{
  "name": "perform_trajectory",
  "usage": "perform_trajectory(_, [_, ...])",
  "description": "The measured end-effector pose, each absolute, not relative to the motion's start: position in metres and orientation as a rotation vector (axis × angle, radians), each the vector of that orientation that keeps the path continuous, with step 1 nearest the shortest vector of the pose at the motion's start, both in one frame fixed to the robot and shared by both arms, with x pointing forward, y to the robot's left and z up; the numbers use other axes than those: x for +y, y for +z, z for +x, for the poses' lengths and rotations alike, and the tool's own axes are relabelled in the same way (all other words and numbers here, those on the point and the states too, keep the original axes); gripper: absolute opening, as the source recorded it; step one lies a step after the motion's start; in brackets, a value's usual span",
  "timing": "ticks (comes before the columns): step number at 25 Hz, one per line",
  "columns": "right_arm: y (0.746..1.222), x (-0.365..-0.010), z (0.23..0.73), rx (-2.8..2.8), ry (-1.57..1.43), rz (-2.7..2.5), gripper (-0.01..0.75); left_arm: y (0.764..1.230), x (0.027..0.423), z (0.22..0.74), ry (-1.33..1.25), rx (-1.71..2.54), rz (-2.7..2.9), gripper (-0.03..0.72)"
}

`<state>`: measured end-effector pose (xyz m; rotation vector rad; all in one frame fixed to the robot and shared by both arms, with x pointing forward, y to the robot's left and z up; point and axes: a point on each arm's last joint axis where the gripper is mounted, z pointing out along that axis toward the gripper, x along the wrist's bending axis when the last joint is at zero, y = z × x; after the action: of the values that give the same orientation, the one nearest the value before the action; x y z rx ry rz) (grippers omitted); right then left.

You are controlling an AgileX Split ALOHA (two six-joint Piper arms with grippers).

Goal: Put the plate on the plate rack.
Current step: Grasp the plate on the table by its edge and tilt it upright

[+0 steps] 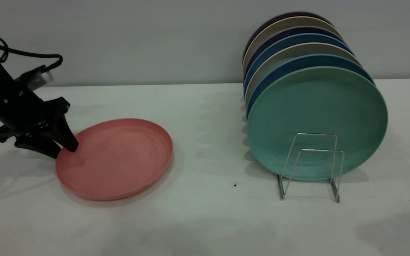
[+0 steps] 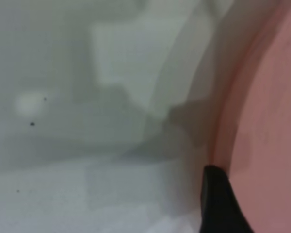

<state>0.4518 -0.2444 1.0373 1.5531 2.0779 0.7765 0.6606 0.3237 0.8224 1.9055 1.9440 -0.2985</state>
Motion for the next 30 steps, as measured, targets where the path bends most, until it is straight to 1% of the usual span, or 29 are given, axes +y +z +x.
perform_trajectory(10, [1.037,-0.244,0.452,2.075,0.782,1.555,0.366,0.816,0.326,0.659,-0.281,1.941,1.953,0.402])
perform_trajectory(15, [1.037,-0.244,0.452,2.074,0.783,1.556,0.367,0.803,0.319,0.659,-0.298,1.947,1.964,0.401])
perform_trajectory(18, [1.038,-0.244,0.452,2.074,0.786,1.559,0.367,0.802,0.316,0.660,-0.289,1.938,1.969,0.400])
perform_trajectory(21, [1.038,-0.244,0.452,2.072,0.789,1.562,0.367,0.802,0.314,0.662,-0.274,1.934,1.973,0.381])
perform_trajectory(24, [1.038,-0.244,0.452,2.072,0.790,1.563,0.367,0.800,0.314,0.662,-0.273,1.937,1.972,0.318])
perform_trajectory(30, [1.038,-0.244,0.452,2.072,0.791,1.564,0.367,0.799,0.314,0.662,-0.280,1.942,1.969,0.063])
